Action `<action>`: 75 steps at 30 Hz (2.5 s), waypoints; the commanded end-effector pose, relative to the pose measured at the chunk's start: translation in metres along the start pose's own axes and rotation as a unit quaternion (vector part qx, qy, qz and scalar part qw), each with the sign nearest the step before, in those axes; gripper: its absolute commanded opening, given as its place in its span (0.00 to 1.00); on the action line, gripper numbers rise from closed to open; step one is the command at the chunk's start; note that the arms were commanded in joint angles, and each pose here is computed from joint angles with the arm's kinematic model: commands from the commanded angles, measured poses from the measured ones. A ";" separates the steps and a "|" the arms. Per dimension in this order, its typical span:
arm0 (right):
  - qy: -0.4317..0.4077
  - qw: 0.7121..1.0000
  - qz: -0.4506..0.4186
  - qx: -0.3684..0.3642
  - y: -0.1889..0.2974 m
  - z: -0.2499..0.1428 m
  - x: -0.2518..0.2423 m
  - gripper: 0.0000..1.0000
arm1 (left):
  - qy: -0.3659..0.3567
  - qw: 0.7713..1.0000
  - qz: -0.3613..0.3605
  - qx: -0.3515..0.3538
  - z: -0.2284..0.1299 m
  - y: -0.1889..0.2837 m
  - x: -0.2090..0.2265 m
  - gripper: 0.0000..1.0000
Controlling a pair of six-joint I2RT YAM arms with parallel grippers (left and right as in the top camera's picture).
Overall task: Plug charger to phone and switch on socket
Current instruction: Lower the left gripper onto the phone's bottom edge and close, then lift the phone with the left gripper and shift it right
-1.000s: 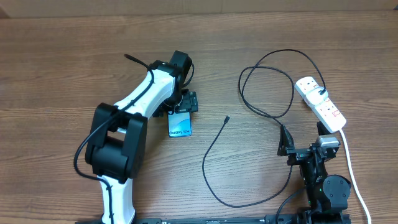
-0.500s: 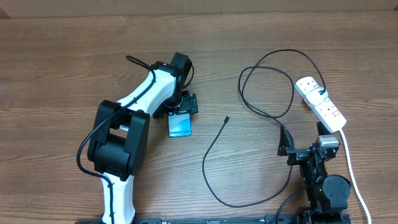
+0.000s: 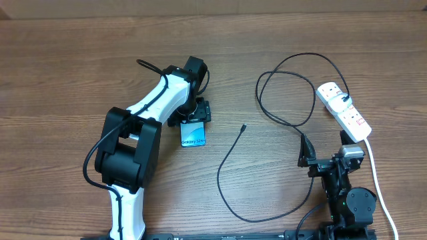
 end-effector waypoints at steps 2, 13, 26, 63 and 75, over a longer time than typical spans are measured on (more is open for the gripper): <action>0.002 1.000 -0.003 -0.003 0.000 -0.001 -0.002 1.00 | -0.012 0.999 0.023 0.037 -0.013 -0.026 0.006 0.81; 0.002 1.000 -0.003 -0.003 0.000 -0.001 -0.002 1.00 | -0.012 0.999 0.025 0.043 -0.016 -0.026 0.007 0.79; 0.002 1.000 -0.003 -0.003 0.000 -0.001 -0.002 1.00 | -0.012 0.999 0.028 0.041 -0.015 -0.026 0.008 0.79; 0.002 1.000 -0.003 -0.003 0.000 -0.001 -0.002 1.00 | -0.005 1.000 0.017 0.025 0.012 0.029 0.001 0.73; 0.002 1.000 -0.003 -0.003 0.000 -0.001 -0.002 1.00 | 0.007 0.974 -0.209 0.085 0.008 0.085 -0.042 0.77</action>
Point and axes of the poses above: each gripper's point midway between its finger pads, its own y axis back along the fingers, its own x axis along the line the jaws close on, z = x × y, the point moved 1 cm from there along y, back along the fingers, and after that the axes turned 9 degrees about -y, right-handed, at the moved point
